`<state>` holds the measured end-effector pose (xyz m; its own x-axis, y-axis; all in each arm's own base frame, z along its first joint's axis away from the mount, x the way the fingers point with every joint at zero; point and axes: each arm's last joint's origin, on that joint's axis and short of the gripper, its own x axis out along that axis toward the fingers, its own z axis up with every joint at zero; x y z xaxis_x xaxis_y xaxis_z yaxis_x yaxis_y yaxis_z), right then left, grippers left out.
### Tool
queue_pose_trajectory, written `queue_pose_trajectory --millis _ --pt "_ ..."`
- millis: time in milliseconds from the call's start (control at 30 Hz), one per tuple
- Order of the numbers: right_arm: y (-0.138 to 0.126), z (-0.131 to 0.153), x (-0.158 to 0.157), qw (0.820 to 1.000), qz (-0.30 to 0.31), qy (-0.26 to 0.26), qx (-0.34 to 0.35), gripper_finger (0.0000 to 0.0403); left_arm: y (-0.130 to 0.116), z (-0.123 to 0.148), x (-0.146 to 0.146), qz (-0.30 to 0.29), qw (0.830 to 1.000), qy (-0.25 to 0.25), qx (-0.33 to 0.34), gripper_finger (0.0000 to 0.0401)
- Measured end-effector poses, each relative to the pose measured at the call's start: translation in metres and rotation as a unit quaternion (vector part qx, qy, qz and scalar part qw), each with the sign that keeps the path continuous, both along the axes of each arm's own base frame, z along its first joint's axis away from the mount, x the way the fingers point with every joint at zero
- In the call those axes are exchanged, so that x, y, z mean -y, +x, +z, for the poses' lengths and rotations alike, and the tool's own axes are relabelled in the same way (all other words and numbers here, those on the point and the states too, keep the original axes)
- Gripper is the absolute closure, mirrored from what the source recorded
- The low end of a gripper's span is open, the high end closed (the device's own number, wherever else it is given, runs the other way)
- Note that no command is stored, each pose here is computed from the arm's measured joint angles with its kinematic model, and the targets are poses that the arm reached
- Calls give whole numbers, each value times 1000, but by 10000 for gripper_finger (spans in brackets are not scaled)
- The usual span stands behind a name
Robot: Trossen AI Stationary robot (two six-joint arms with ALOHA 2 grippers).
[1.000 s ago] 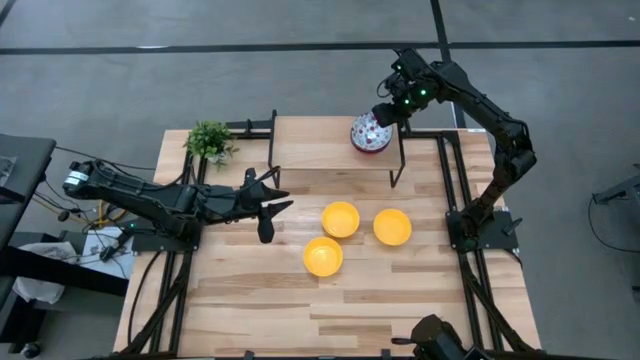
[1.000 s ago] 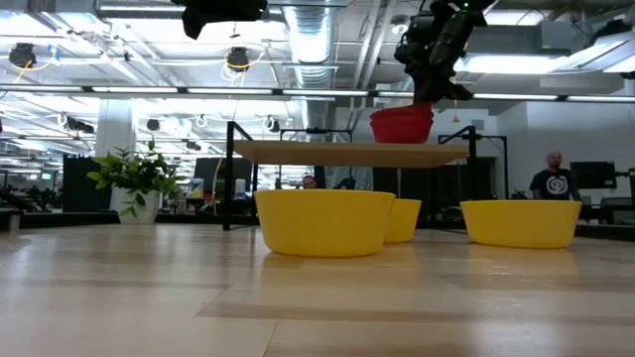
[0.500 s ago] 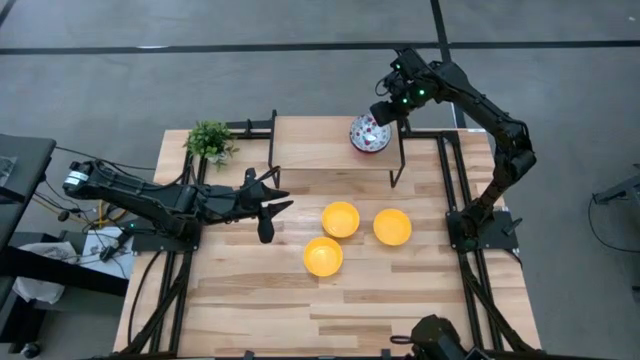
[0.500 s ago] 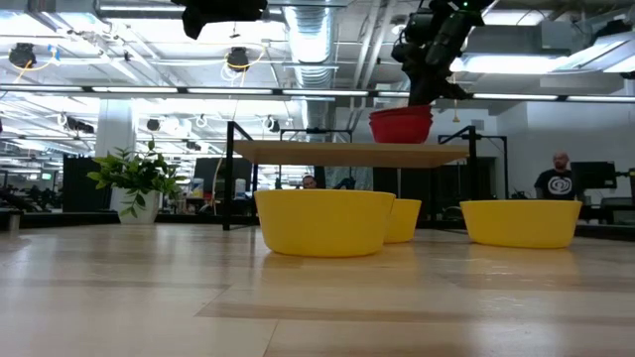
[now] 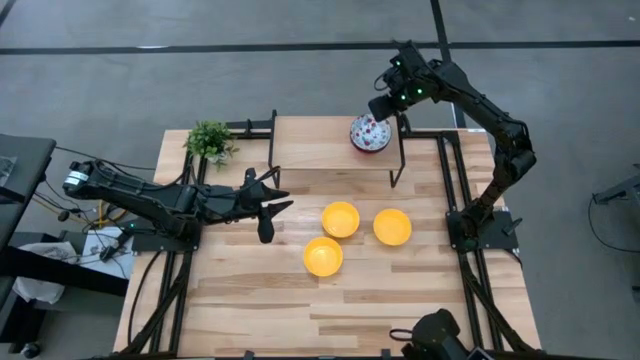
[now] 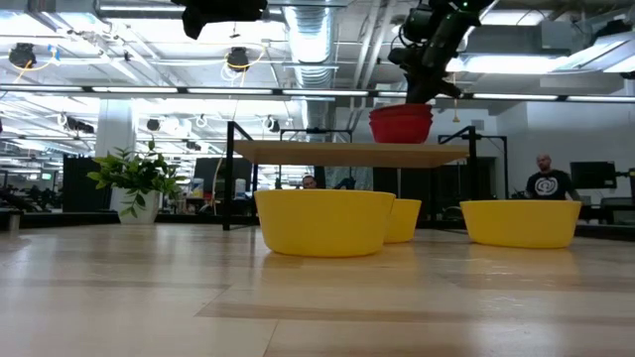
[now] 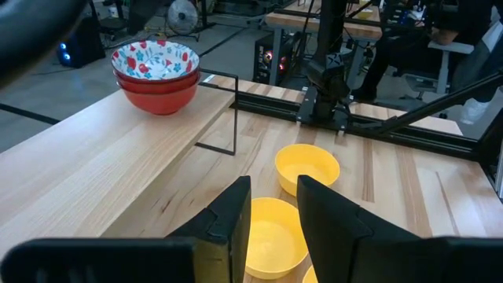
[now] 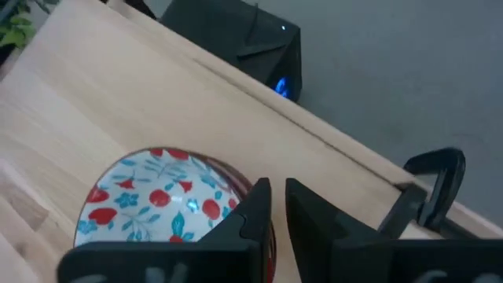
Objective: Pick & Place Mini bowls
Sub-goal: Stack the white patterned bowl on top of the stacked white patterned bowls on the shelf
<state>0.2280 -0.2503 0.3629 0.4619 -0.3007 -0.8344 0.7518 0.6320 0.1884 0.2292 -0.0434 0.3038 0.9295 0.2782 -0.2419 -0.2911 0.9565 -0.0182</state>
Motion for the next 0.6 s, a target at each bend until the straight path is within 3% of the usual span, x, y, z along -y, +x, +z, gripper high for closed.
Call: queue_pose_trajectory --millis 100,233,367,600 --pt "1 2 2 1000 -6 -22 4 390 0 0 0 0 1000 0 0 297" --pt "3 8 6 995 -33 -94 -19 400 0 0 0 0 1000 0 0 297" --pt "7 9 6 979 -52 -172 -92 400 0 0 0 0 1000 0 0 297" --pt "20 4 6 954 -40 -242 -174 402 0 0 0 0 1000 0 0 297"
